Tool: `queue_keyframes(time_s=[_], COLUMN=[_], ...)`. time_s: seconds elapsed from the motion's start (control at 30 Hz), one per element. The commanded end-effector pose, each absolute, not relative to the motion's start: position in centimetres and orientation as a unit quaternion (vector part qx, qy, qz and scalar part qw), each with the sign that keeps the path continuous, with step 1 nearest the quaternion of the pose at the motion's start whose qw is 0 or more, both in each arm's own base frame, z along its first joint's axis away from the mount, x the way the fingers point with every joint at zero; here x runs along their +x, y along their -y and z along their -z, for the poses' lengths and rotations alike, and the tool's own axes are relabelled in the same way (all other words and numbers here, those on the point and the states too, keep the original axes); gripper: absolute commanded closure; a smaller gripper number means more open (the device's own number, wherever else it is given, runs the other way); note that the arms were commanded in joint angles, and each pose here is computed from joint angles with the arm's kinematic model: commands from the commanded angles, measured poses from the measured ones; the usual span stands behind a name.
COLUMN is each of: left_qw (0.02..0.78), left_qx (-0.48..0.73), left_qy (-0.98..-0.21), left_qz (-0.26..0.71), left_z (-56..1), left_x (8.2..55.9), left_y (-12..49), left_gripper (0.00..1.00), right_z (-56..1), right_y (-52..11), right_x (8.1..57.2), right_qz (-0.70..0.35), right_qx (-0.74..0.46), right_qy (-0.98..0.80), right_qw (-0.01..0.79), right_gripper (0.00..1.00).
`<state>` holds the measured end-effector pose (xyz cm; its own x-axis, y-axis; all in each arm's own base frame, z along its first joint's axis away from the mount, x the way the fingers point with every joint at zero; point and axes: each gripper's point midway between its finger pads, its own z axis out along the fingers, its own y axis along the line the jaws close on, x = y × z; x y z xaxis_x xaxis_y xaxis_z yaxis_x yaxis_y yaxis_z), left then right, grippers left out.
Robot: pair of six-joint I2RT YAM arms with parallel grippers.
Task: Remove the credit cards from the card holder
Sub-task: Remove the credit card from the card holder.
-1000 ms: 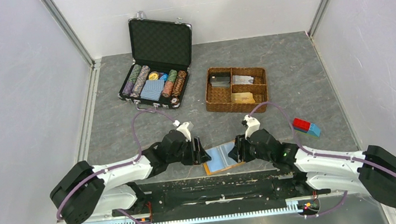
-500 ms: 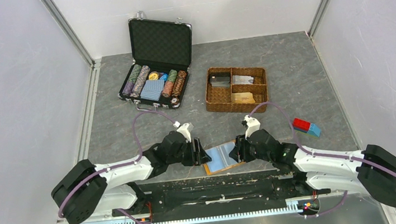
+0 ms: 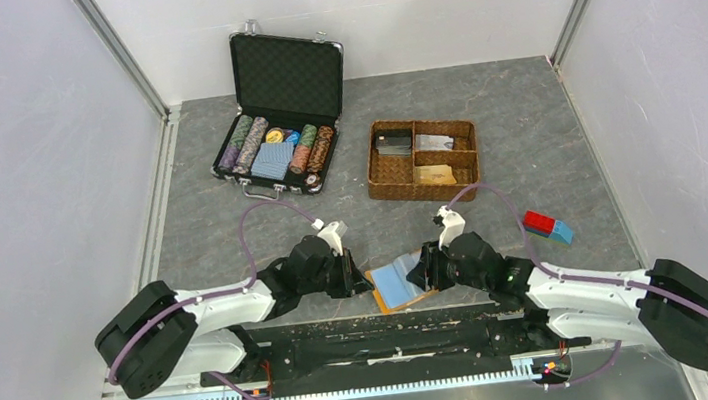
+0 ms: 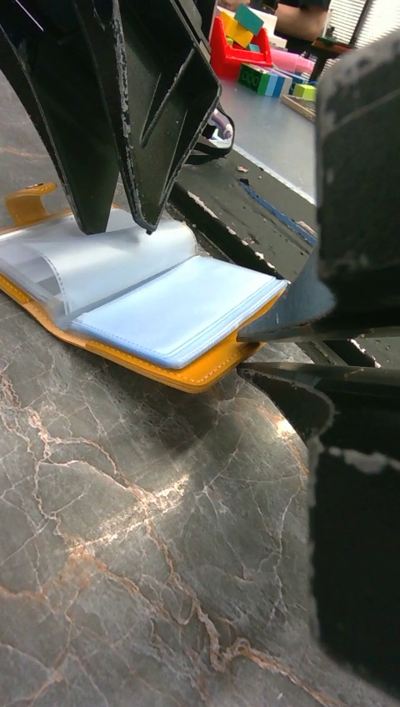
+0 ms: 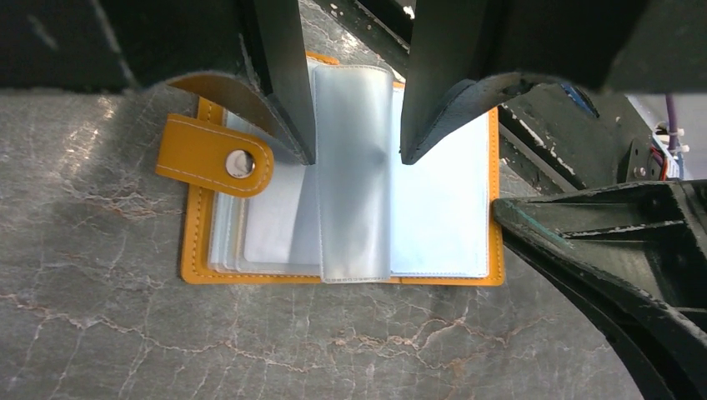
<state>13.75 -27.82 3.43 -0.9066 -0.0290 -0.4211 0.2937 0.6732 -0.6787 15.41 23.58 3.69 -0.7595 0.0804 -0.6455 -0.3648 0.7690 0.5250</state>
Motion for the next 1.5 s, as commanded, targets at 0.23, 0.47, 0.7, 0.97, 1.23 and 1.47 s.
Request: queue_keyframes(time_s=[0.23, 0.47, 0.7, 0.97, 1.23, 1.47], left_qw=[0.205, 0.207, 0.220, 0.241, 0.226, 0.228], left_qx=[0.071, 0.066, 0.053, 0.049, 0.078, 0.086], left_qy=[-0.881, -0.880, -0.878, -0.874, -0.859, -0.848], left_qz=[0.421, 0.422, 0.421, 0.420, 0.453, 0.471], left_z=[-4.2, -4.4, -5.2, -5.8, -7.1, -8.6], left_x=[13.9, 14.0, 14.2, 14.6, 13.9, 14.2], left_y=[28.7, 28.6, 28.3, 27.8, 29.2, 30.1], left_gripper=[0.82, 0.76, 0.47, 0.26, 0.42, 0.59], right_z=[-6.9, -7.5, -8.1, -7.2, -5.7, -4.5], right_y=[-26.5, -28.9, -29.3, -26.4, -23.4, -22.4], right_x=[14.5, 12.1, 11.8, 15.0, 16.4, 16.6], right_qz=[-0.427, -0.497, -0.506, -0.392, -0.297, -0.268], right_qx=[-0.106, -0.153, -0.169, -0.142, -0.126, -0.119], right_qy=[-0.830, -0.802, -0.793, -0.838, -0.873, -0.885], right_qw=[0.342, 0.293, 0.294, 0.352, 0.366, 0.362], right_gripper=[0.56, 0.54, 0.50, 0.50, 0.49, 0.49])
